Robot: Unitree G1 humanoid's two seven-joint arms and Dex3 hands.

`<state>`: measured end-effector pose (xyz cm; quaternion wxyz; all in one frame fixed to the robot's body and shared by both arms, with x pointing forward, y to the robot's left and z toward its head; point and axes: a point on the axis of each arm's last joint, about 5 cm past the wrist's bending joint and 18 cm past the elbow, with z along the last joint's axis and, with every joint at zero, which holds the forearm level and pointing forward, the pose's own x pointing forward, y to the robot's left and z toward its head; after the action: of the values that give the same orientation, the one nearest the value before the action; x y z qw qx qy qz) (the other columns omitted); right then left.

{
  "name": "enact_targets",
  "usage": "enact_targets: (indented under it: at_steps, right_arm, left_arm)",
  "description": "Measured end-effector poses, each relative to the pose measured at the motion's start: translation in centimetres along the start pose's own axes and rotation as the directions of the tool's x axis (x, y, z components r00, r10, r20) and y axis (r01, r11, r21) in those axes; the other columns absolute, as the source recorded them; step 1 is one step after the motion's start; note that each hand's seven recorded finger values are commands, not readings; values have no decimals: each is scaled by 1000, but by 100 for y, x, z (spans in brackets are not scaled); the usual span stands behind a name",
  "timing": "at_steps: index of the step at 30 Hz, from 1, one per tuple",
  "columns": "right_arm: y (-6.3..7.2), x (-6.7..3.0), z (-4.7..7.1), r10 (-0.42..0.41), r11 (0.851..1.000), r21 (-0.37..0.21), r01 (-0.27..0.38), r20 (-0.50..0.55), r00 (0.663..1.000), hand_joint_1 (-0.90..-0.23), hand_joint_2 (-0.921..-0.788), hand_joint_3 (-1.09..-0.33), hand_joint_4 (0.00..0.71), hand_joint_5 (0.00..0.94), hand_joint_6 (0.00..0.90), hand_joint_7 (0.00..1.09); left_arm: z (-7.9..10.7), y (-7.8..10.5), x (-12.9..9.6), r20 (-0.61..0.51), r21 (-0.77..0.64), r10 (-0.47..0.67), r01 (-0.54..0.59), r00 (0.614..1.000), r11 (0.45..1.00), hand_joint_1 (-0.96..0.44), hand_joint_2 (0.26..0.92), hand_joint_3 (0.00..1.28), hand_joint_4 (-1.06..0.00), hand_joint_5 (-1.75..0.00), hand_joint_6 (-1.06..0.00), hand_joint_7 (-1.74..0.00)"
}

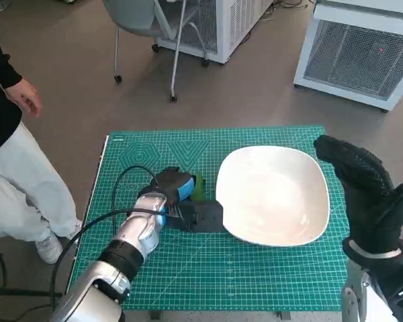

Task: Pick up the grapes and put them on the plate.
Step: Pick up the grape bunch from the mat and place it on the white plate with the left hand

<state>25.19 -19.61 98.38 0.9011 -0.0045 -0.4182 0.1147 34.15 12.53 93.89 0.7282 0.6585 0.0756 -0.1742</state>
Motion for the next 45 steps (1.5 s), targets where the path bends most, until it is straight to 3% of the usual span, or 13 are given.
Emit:
enact_targets:
  at_steps: [2, 5, 6, 10, 22, 26, 30, 34, 45]
  right_arm:
    - [0, 0, -1, 0, 1000, 0, 0, 1, 1000, -543, -921, -669, 360, 0, -1, 677]
    - [0, 1, -1, 0, 1000, -1, 0, 2, 1000, -543, -921, -669, 360, 0, -1, 677]
    - [0, 1, -2, 0, 1000, -1, 0, 2, 1000, -542, -921, -669, 360, 0, -1, 677]
    - [0, 0, -4, -1, 1000, -2, 1, 3, 1000, -539, -921, -670, 360, 0, -1, 677]
    - [0, 2, -10, -1, 1000, -3, 1, 6, 1000, -538, -921, -670, 360, 0, -1, 677]
    - [2, 9, -9, 0, 1000, -2, 0, 9, 1000, -539, -921, -670, 361, 1, -1, 677]
    - [3, 14, -8, 1, 1000, -3, -1, 11, 1000, -544, -921, -669, 361, 1, -1, 677]
    - [5, 24, -6, 2, 1000, -2, -2, 15, 1000, -545, -921, -668, 361, 1, -1, 678]
    - [5, 67, -10, 3, 1000, -1, -3, 23, 1000, -546, -921, -668, 361, 0, -1, 677]
  left_arm:
    - [-6, 3, -1, 1, -2, 0, 0, 1000, 1000, 292, 843, 566, -290, -1684, -687, -337]
    - [-18, 16, -3, 1, -10, 3, -3, 1000, 1000, 113, 891, 440, -309, -1595, -468, -1056]
    - [-23, 26, -5, 1, -13, 5, -5, 1000, 1000, 78, 900, 413, -315, -1576, -426, -1196]
    - [-51, 66, -14, 2, -15, 7, -7, 1000, 1000, 18, 916, 361, -333, -1534, -365, -1422]
    - [-58, 212, -71, 25, -20, 28, -28, 999, 999, 2, 920, 324, -364, -1496, -375, -1458]
    - [-60, 247, -105, 30, -23, 32, -31, 999, 999, 3, 829, 446, -411, -1478, -424, -1443]
    - [-53, 324, -186, 53, -29, 49, -47, 997, 998, 4, 747, 522, -468, -1542, -558, -1221]
    - [-37, 457, -298, 97, -30, 102, -99, 990, 995, 4, 747, 449, -551, -1513, -659, -1027]
    - [-22, 834, -711, 217, -34, 288, -288, 933, 957, 4, 753, 376, -631, -1431, -722, -933]
